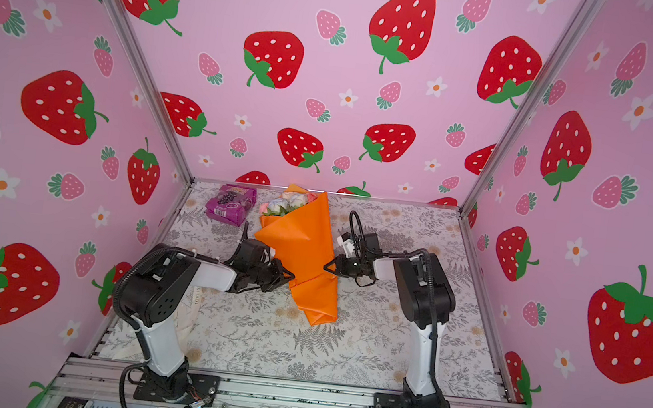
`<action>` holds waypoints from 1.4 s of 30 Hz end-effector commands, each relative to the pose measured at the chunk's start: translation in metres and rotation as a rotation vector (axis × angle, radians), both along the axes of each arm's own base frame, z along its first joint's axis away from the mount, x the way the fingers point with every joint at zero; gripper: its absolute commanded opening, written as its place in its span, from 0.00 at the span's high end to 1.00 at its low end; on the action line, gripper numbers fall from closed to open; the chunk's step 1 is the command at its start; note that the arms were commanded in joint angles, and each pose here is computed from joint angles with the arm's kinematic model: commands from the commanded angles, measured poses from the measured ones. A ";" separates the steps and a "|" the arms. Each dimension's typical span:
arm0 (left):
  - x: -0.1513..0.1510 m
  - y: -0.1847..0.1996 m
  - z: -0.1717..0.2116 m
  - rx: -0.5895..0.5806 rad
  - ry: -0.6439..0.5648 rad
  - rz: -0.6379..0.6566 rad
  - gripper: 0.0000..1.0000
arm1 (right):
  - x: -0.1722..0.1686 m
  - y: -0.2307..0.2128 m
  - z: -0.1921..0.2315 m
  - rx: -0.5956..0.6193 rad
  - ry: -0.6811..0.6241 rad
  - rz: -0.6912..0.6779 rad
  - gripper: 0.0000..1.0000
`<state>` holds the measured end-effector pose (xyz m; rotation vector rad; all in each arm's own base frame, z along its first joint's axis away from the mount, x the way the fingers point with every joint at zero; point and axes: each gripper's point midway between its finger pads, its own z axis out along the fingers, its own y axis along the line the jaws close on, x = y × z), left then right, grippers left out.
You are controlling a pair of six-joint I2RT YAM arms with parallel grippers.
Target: Tie the bouquet of fake flowers
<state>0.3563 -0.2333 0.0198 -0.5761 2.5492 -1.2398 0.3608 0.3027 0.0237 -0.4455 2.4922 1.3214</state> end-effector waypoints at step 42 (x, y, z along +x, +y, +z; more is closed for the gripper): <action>-0.025 0.072 0.081 0.366 -0.062 0.079 0.36 | -0.012 -0.122 0.101 -0.103 -0.205 -0.353 0.50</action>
